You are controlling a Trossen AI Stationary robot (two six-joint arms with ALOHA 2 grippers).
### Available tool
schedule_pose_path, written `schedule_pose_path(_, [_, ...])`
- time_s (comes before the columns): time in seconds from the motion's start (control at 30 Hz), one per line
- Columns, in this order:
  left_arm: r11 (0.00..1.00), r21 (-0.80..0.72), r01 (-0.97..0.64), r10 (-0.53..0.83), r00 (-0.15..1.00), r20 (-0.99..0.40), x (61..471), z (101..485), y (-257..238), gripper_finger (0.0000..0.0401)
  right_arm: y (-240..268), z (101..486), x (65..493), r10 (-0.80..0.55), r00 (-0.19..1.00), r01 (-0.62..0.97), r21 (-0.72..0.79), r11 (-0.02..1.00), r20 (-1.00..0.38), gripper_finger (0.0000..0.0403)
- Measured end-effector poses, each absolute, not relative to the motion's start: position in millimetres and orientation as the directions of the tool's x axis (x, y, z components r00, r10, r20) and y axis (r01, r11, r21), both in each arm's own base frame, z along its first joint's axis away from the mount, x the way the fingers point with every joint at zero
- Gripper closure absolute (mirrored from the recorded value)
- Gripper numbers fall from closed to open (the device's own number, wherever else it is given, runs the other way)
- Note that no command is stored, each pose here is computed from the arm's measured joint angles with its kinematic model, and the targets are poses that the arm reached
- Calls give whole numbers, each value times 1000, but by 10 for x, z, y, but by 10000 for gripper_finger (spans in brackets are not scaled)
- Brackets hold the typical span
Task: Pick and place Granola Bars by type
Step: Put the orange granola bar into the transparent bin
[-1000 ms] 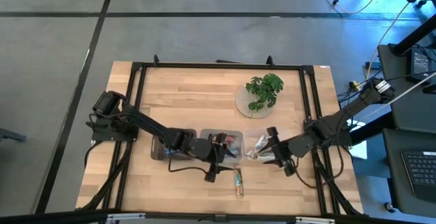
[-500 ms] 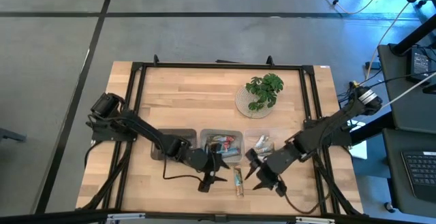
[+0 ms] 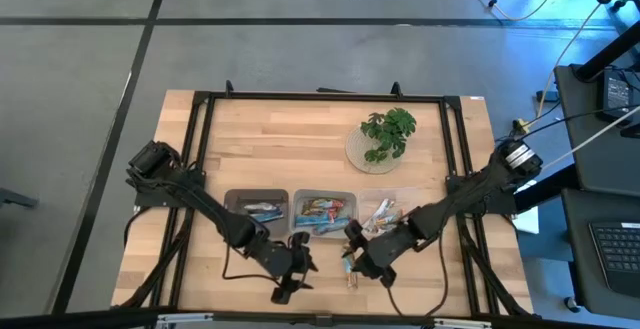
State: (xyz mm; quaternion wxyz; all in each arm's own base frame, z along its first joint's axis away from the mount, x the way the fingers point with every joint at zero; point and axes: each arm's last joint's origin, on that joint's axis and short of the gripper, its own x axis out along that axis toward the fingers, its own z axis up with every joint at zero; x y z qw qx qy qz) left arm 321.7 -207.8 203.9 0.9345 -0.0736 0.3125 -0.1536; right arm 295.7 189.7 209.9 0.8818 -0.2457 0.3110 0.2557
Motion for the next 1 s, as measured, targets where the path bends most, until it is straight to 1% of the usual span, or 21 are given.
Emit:
schedule_pose_path(0.2, [955, -203, 218, -296, 773, -561, 3185, 2036, -2118, 189, 1909, 1929, 2971, 269, 629, -629, -275, 727, -730, 195])
schedule_pose_path(0.3, [964, -183, 193, -264, 786, -560, 3184, 2035, -2112, 189, 1886, 1895, 2942, 237, 603, -664, -314, 678, -762, 195])
schedule_pose_path(0.4, [969, -173, 178, -245, 792, -559, 3186, 2033, -2105, 189, 1857, 1917, 2957, 137, 661, -591, -399, 701, -738, 195])
schedule_pose_path(0.47, [971, -167, 170, -235, 796, -557, 3188, 2034, -2101, 189, 1851, 1929, 2959, 109, 677, -572, -427, 700, -728, 195])
schedule_pose_path(0.6, [976, -156, 153, -214, 805, -554, 3190, 2035, -2096, 189, 1855, 1891, 2917, 201, 591, -715, -392, 578, -781, 195])
schedule_pose_path(0.67, [977, -152, 148, -208, 807, -553, 3191, 2035, -2094, 189, 1867, 1890, 2911, 228, 577, -741, -385, 550, -784, 195])
schedule_pose_path(1.0, [977, -171, 127, -202, 809, -552, 3193, 2035, -2089, 189, 1994, 2188, 3108, 210, 531, -804, -411, 430, -821, 195])
